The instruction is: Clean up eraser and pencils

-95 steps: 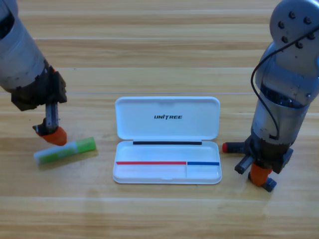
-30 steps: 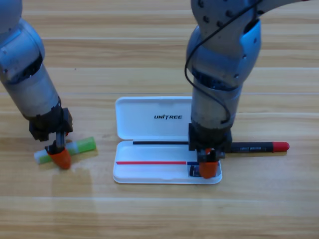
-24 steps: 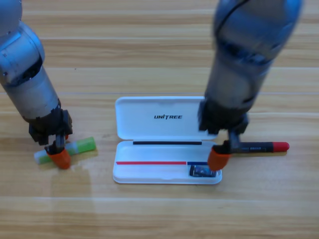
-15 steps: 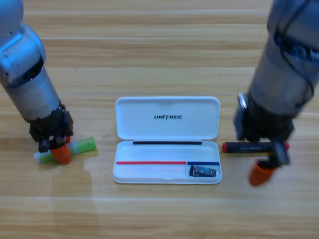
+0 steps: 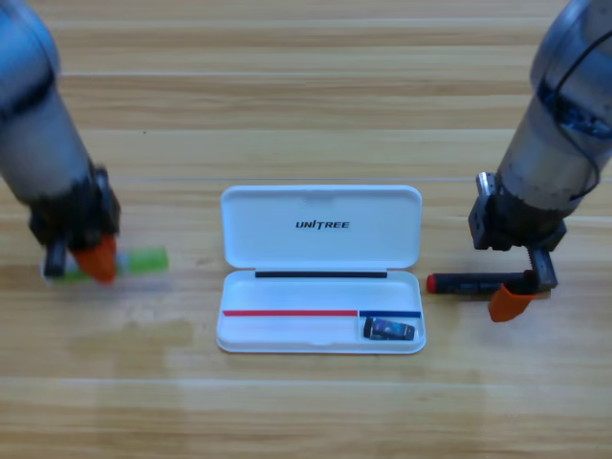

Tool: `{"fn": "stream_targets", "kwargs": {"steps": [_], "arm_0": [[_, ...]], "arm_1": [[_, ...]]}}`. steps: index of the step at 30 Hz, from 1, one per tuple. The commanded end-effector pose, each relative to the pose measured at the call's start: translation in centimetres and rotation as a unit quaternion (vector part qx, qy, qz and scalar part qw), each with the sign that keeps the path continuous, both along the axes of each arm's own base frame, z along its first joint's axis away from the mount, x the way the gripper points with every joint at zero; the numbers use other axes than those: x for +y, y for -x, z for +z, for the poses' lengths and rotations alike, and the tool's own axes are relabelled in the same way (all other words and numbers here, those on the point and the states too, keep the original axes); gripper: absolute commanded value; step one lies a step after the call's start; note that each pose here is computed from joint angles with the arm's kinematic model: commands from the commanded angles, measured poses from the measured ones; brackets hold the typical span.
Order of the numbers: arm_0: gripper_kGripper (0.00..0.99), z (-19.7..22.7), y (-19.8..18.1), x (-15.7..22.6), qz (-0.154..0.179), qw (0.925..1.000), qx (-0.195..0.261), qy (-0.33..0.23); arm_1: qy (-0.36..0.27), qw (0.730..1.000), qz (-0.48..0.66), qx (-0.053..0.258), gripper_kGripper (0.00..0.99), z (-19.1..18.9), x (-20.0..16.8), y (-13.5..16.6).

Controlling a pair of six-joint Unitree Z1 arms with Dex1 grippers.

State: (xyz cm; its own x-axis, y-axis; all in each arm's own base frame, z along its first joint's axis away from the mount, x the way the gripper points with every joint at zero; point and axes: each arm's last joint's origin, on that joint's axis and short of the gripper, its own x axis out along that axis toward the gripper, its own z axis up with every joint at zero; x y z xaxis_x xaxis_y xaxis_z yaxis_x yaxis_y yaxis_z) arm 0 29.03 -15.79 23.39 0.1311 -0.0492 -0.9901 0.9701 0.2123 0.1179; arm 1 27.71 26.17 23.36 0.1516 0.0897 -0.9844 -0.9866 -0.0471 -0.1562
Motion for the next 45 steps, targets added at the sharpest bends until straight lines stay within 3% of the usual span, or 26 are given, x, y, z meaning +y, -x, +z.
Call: {"fn": "stream_targets", "kwargs": {"steps": [1,7,14,17,22,26,36,45], "arm_0": [[0.000,6.8,2.0,-0.8,-0.016,0.9982,-0.051,0.029],[0.000,8.2,3.1,-4.0,-0.050,0.9963,-0.047,0.052],[0.000,5.8,2.7,-7.8,-0.086,0.9939,0.009,0.069],[0.000,4.9,2.1,-9.2,-0.091,0.9926,0.034,0.073],[0.000,3.1,0.5,-11.9,-0.097,0.9888,0.093,0.065],[0.000,1.9,-0.2,-13.2,-0.100,0.9870,0.111,0.060],[0.000,-1.0,-1.3,-14.4,-0.101,0.9842,0.138,0.043],[0.000,-2.2,-1.5,-15.9,-0.107,0.9839,0.138,0.035]], "arm_1": [[0.030,0.999,-0.016,0.024,0.983,-4.3,-0.4,-3.6],[0.053,0.998,-0.013,0.024,0.937,-6.4,0.1,-5.1],[0.076,0.997,-0.009,0.028,0.816,-7.5,-0.4,-5.5],[0.084,0.996,-0.001,0.035,0.807,-7.5,-0.6,-5.3],[0.089,0.994,0.023,0.064,0.437,-7.5,-0.9,-4.7],[0.081,0.993,0.033,0.074,0.000,-7.6,-0.8,-4.6],[0.067,0.994,0.035,0.077,0.000,-6.5,-1.0,-4.1],[0.043,0.998,0.006,0.055,0.000,-1.4,-1.6,-2.3]]}}
